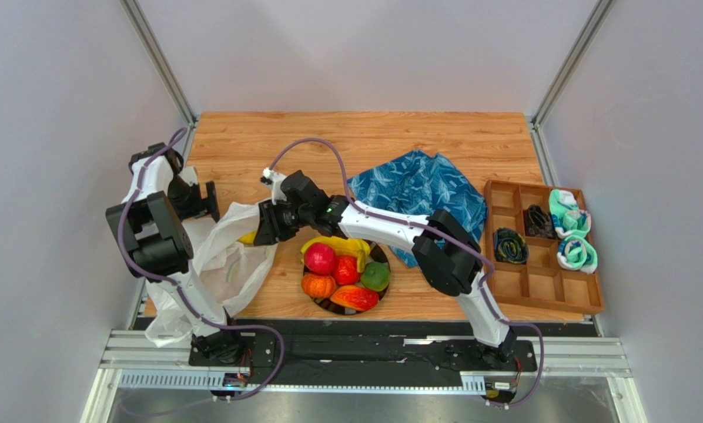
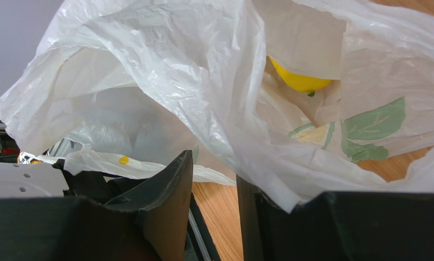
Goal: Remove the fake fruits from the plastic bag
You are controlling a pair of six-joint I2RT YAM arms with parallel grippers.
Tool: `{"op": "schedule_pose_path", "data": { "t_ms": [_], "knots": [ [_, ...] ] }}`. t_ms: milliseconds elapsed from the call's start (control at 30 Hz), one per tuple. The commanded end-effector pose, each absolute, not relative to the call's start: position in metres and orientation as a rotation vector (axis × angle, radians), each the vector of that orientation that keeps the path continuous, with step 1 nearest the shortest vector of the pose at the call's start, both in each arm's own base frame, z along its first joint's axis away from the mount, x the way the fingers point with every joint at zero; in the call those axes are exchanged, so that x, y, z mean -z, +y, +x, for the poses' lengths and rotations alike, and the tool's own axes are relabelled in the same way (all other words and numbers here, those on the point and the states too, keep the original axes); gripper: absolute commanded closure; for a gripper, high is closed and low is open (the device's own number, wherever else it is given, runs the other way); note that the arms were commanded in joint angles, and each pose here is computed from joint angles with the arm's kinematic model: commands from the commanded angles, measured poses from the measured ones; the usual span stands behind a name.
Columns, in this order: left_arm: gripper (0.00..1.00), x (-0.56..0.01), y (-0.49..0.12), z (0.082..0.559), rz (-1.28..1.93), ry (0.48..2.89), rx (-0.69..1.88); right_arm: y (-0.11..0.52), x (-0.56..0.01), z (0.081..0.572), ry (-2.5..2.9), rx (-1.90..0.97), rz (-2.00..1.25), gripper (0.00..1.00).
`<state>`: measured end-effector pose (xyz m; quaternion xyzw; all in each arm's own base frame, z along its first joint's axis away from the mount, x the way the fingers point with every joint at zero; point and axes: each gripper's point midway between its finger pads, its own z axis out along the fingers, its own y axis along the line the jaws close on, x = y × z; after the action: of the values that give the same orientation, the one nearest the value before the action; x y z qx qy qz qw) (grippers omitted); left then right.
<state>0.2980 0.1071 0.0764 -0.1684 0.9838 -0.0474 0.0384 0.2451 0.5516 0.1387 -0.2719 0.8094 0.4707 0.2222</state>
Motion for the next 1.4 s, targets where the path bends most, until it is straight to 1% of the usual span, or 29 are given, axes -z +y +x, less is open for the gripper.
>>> {"op": "schedule_pose_path", "data": {
  "t_ms": [0,33,67,100,133,233,300,333,367,400,433,533,567,633,733,767,833,867,900,933,967,1000,1033,1100,1200,1233,1367],
  "knots": [
    [0.05,-0.060,0.109,0.300,-0.583,3.047,0.144,0.559,-0.150,0.253,2.203,-1.310,-0.732,0.61],
    [0.12,-0.056,0.109,0.301,-0.563,3.061,0.163,0.558,-0.148,0.252,2.208,-1.309,-0.737,0.61],
    [0.46,-0.057,0.102,0.306,-0.544,3.051,0.232,0.558,-0.145,0.251,2.214,-1.306,-0.740,0.61],
    [0.77,-0.062,0.099,0.315,-0.530,3.024,0.274,0.558,-0.144,0.251,2.215,-1.304,-0.746,0.61],
    [1.00,-0.067,0.098,0.318,-0.499,3.009,0.297,0.557,-0.140,0.252,2.223,-1.297,-0.748,0.60],
    [1.00,-0.097,0.083,0.328,-0.462,2.918,0.415,0.557,-0.132,0.258,2.230,-1.278,-0.752,0.60],
    [1.00,-0.121,0.060,0.329,-0.441,2.833,0.586,0.557,-0.134,0.263,2.217,-1.262,-0.761,0.60],
    [1.00,-0.146,0.048,0.326,-0.410,2.760,0.630,0.556,-0.133,0.268,2.209,-1.243,-0.764,0.60],
    [1.00,-0.162,0.032,0.323,-0.374,2.705,0.734,0.555,-0.132,0.271,2.210,-1.232,-0.757,0.60],
    [1.00,-0.176,0.023,0.319,-0.381,2.670,0.754,0.554,-0.130,0.273,2.213,-1.217,-0.751,0.59],
    [1.00,-0.203,0.013,0.311,-0.333,2.599,0.740,0.553,-0.129,0.274,2.216,-1.212,-0.747,0.59],
    [1.00,-0.215,-0.001,0.292,-0.305,2.563,0.727,0.551,-0.128,0.277,2.218,-1.200,-0.741,0.57],
    [1.00,-0.209,-0.006,0.286,-0.323,2.576,0.768,0.550,-0.126,0.277,2.220,-1.198,-0.742,0.56],
    [1.00,-0.220,-0.013,0.287,-0.291,2.510,0.793,0.548,-0.122,0.276,2.226,-1.187,-0.751,0.56],
    [1.00,-0.213,-0.005,0.286,-0.263,2.540,0.687,0.543,-0.117,0.281,2.235,-1.160,-0.746,0.55],
    [1.00,-0.209,-0.003,0.284,-0.270,2.559,0.694,0.543,-0.116,0.284,2.233,-1.148,-0.745,0.55],
    [1.00,-0.235,-0.011,0.285,-0.242,2.462,0.745,0.543,-0.117,0.285,2.223,-1.136,-0.754,0.54],
    [1.00,-0.249,-0.007,0.290,-0.215,2.429,0.662,0.543,-0.117,0.287,2.218,-1.124,-0.754,0.54],
    [1.00,-0.246,-0.005,0.292,-0.166,2.452,0.591,0.543,-0.118,0.287,2.208,-1.116,-0.760,0.53],
    [1.00,-0.232,0.004,0.289,-0.203,2.514,0.555,0.544,-0.120,0.288,2.202,-1.114,-0.760,0.53],
    [1.00,-0.235,-0.002,0.287,-0.229,2.513,0.670,0.545,-0.120,0.288,2.199,-1.112,-0.763,0.53],
    [1.00,-0.260,-0.016,0.289,-0.188,2.386,0.784,0.545,-0.121,0.287,2.196,-1.109,-0.772,0.52],
    [1.00,-0.279,-0.025,0.290,-0.109,2.342,0.748,0.545,-0.124,0.286,2.187,-1.107,-0.779,0.52],
    [1.00,-0.294,-0.045,0.285,0.078,2.292,0.653,0.544,-0.124,0.286,2.185,-1.096,-0.776,0.52],
    [1.00,-0.273,-0.049,0.281,0.031,2.348,0.701,0.545,-0.122,0.284,2.197,-1.109,-0.776,0.52],
    [1.00,-0.257,-0.046,0.277,-0.007,2.395,0.690,0.546,-0.122,0.284,2.198,-1.111,-0.776,0.52],
    [1.00,-0.244,-0.043,0.267,-0.034,2.407,0.656,0.546,-0.128,0.285,2.178,-1.111,-0.784,0.52]
  ]
}}
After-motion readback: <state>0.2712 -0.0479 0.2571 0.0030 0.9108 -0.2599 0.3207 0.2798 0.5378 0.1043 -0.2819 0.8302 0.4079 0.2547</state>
